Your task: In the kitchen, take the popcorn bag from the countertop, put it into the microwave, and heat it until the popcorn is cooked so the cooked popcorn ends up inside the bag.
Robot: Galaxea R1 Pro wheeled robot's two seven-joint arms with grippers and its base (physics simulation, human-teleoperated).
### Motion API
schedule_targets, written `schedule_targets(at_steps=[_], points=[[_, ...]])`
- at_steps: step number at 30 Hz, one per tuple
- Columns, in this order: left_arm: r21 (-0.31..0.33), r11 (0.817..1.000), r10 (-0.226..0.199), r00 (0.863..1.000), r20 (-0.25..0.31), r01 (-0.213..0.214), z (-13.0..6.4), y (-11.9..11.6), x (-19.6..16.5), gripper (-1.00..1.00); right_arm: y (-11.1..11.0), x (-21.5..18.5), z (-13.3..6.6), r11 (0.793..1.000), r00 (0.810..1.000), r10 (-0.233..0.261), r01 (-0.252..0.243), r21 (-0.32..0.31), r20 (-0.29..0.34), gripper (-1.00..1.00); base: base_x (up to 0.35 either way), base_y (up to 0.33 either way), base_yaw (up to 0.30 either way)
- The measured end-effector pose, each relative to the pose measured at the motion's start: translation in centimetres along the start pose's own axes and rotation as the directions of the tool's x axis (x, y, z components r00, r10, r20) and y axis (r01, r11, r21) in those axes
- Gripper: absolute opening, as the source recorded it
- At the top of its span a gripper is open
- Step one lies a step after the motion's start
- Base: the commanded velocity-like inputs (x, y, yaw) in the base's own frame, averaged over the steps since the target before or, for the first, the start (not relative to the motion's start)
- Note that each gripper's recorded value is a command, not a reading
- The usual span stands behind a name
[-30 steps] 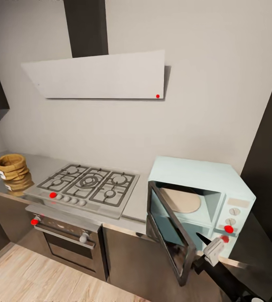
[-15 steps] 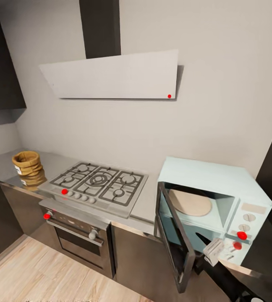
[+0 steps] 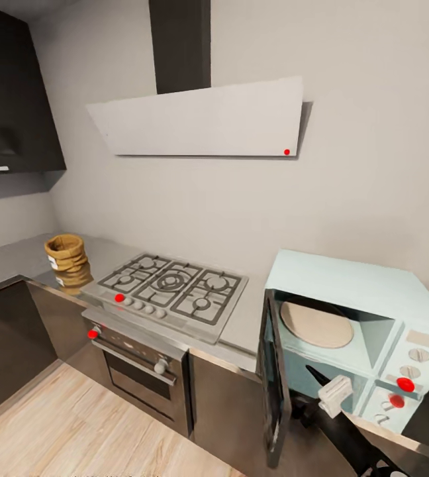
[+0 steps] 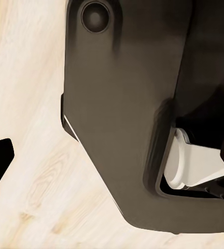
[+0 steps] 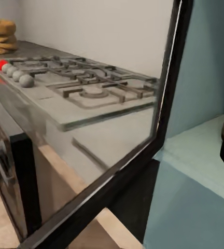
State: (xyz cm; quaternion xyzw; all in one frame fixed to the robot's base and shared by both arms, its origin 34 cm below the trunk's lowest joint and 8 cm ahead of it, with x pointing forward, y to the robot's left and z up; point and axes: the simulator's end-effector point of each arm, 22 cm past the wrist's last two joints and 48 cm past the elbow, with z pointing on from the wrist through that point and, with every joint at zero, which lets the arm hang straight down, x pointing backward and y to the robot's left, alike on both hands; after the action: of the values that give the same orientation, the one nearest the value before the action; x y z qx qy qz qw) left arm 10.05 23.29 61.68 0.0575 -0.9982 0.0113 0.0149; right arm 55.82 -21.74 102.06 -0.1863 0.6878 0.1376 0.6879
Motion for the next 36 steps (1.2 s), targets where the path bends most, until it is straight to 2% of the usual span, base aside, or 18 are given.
schedule_targets(at_steps=[5, 15, 25, 36], points=[[0.000, 1.000, 0.000, 1.000, -0.001, 0.000, 0.01, 0.00, -0.01, 1.00, -0.32, -0.42, 0.04, 0.999, 0.999, 0.032, -0.032, 0.013, 0.020, 1.00, -0.181, 0.000, 0.171], [0.000, 1.000, -0.001, 1.000, 0.000, 0.001, 0.00, 0.00, 0.00, 1.00, -0.28, -0.43, 0.00, 0.999, 0.999, 0.034, -0.034, 0.012, 0.020, 1.00, -0.059, 0.000, 0.066], [0.000, 1.000, 0.000, 1.000, 0.000, 0.000, 0.00, 0.00, 0.00, 1.00, -0.29, -0.43, 0.00, 0.999, 0.999, 0.034, -0.034, 0.013, 0.020, 1.00, 0.000, 0.000, 0.180], [0.000, 1.000, 0.000, 1.000, 0.000, 0.000, 0.00, 0.00, 0.00, 1.00, -0.30, -0.37, 0.00, 0.999, 0.999, 0.037, -0.037, 0.014, 0.017, 1.00, 0.000, 0.000, 0.085]])
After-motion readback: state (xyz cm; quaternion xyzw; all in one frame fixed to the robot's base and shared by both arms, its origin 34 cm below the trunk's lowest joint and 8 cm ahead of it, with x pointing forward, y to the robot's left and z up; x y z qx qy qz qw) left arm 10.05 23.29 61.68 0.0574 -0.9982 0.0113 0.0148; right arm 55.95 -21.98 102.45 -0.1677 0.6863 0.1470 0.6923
